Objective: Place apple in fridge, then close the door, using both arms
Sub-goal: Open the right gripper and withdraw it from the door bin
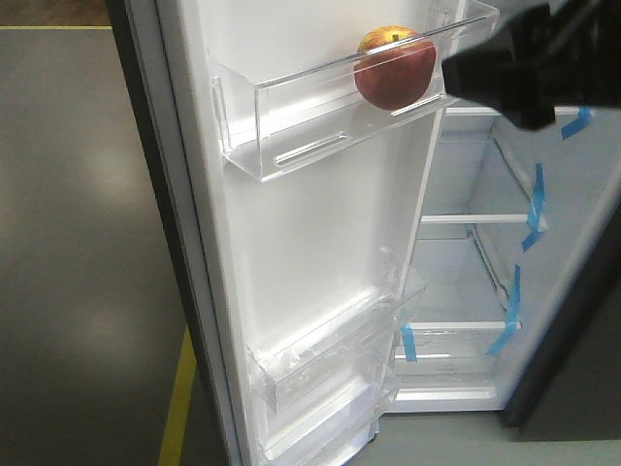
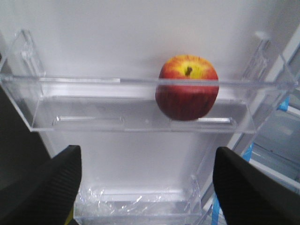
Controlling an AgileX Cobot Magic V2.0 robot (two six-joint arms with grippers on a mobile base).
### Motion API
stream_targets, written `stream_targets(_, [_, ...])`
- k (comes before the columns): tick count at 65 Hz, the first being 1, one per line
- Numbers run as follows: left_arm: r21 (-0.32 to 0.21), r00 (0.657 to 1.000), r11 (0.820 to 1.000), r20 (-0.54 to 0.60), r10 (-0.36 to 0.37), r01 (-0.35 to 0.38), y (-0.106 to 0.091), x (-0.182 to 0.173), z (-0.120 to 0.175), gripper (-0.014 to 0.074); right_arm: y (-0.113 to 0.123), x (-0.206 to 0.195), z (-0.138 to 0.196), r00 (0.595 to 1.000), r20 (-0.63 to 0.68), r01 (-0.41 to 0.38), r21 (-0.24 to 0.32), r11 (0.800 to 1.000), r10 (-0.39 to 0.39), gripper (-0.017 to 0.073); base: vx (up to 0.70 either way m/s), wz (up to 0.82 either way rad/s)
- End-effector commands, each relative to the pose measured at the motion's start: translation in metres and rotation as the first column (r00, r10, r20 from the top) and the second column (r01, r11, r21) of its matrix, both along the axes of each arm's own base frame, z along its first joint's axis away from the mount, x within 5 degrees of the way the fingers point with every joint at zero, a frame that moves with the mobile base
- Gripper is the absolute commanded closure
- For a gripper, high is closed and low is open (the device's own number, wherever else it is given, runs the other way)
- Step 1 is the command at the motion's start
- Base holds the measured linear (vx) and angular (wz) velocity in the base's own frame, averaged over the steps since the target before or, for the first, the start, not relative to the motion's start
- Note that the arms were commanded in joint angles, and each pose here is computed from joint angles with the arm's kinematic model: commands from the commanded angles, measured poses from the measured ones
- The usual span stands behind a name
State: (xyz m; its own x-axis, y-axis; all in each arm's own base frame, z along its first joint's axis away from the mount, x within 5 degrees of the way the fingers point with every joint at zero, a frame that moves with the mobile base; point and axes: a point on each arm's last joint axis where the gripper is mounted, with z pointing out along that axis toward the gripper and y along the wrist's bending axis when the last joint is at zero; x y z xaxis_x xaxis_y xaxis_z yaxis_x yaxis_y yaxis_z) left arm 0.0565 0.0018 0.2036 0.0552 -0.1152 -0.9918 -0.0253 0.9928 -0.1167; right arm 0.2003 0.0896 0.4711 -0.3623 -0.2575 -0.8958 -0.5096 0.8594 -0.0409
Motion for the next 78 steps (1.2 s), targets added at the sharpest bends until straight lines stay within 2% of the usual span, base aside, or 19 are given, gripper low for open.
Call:
stream_targets(1, [-0.006, 0.998, 1.0, 0.061, -0.002, 0.003, 0.0, 0.0, -0.002, 0.0599, -0.011, -0.02, 0.0, 0.996, 0.078, 0.035, 0.044, 0.998, -0.038, 0.0013, 0.0, 0.0])
stream_targets(16, [-0.006, 0.998, 1.0, 0.061, -0.002, 0.003, 0.0, 0.0, -0.002, 0.0599, -0.032, -0.055, -0.046, 0.991, -0.005, 0.132, 0.022, 0.991, -0.132, 0.0013, 0.0, 0.0])
stream_targets(37, [-0.006, 0.998, 1.0, 0.061, -0.002, 0.003, 0.0, 0.0, -0.002, 0.0599, -0.052, -0.108, -0.089, 0.99, -0.014, 0.139, 0.035, 0.99, -0.138, 0.0013, 0.0, 0.0])
stream_targets(56, [-0.006, 0.998, 1.0, 0.061, -0.002, 0.003, 0.0, 0.0, -0.002, 0.0599, -0.058, -0.124, -0.108, 0.99, -0.042, 0.138, 0.019, 0.99, -0.137, 0.0013, 0.0, 0.0])
stream_targets(78, [-0.006, 0.998, 1.0, 0.061, -0.002, 0.003, 0.0, 0.0, -0.002, 0.0599, -0.058, -0.124, -0.107, 0.99, -0.033, 0.138, 0.025, 0.99, -0.137, 0.0013, 0.0, 0.0])
